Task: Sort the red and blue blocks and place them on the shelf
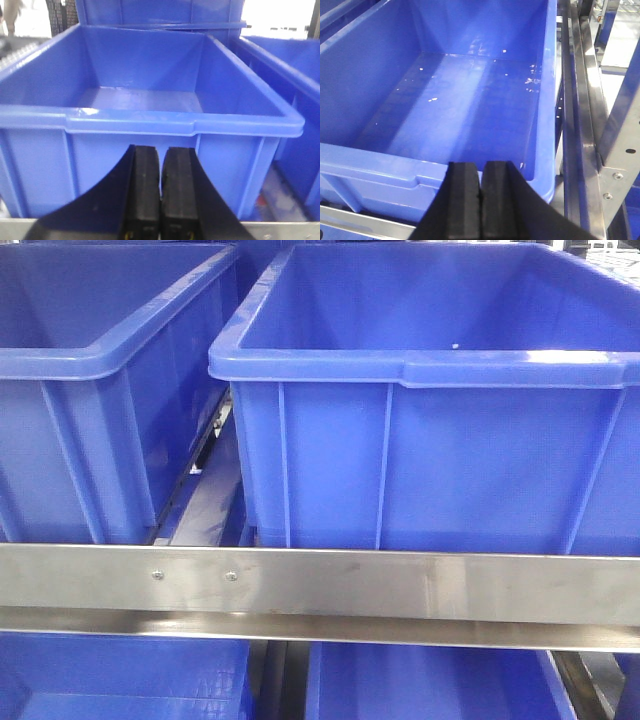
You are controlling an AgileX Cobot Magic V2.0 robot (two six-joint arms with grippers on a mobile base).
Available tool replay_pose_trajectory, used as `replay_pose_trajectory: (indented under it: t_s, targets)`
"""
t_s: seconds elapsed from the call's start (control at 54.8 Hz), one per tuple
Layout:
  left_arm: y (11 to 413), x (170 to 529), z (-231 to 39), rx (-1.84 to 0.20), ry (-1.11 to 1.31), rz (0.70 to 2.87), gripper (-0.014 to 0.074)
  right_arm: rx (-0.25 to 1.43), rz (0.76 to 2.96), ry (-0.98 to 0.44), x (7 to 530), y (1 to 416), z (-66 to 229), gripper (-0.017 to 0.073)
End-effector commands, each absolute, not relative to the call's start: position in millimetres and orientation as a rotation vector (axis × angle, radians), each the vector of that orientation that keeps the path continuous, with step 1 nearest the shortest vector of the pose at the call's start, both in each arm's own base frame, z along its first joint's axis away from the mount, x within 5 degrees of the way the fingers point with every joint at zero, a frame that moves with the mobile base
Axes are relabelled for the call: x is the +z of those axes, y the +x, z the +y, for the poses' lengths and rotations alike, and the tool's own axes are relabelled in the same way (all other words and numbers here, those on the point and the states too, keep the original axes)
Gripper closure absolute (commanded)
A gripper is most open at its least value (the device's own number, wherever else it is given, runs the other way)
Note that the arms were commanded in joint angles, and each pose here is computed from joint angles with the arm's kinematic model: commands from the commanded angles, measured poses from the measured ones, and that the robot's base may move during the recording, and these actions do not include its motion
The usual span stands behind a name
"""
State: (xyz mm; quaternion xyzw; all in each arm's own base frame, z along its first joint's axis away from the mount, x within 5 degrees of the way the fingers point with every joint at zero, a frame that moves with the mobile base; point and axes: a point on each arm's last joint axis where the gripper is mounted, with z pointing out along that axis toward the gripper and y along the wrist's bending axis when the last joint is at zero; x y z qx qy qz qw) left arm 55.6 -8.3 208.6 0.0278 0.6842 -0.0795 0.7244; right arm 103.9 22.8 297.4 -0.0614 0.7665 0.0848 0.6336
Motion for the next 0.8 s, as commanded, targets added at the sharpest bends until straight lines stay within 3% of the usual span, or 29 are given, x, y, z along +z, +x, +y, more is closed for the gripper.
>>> replay_pose_trajectory:
  t_s: [0.0, 0.785]
  targets:
    - [54.2, 209.3, -9.0, -0.184, 0.068, 1.419, 0.0510, 0.199, 1.638, -0.149, 315.1, 104.4, 23.7, 0.0491]
    - [54.2, 209.3, -9.0, -0.184, 0.068, 1.419, 0.0510, 0.199, 1.638, -0.149, 315.1, 104.4, 23.7, 0.0491]
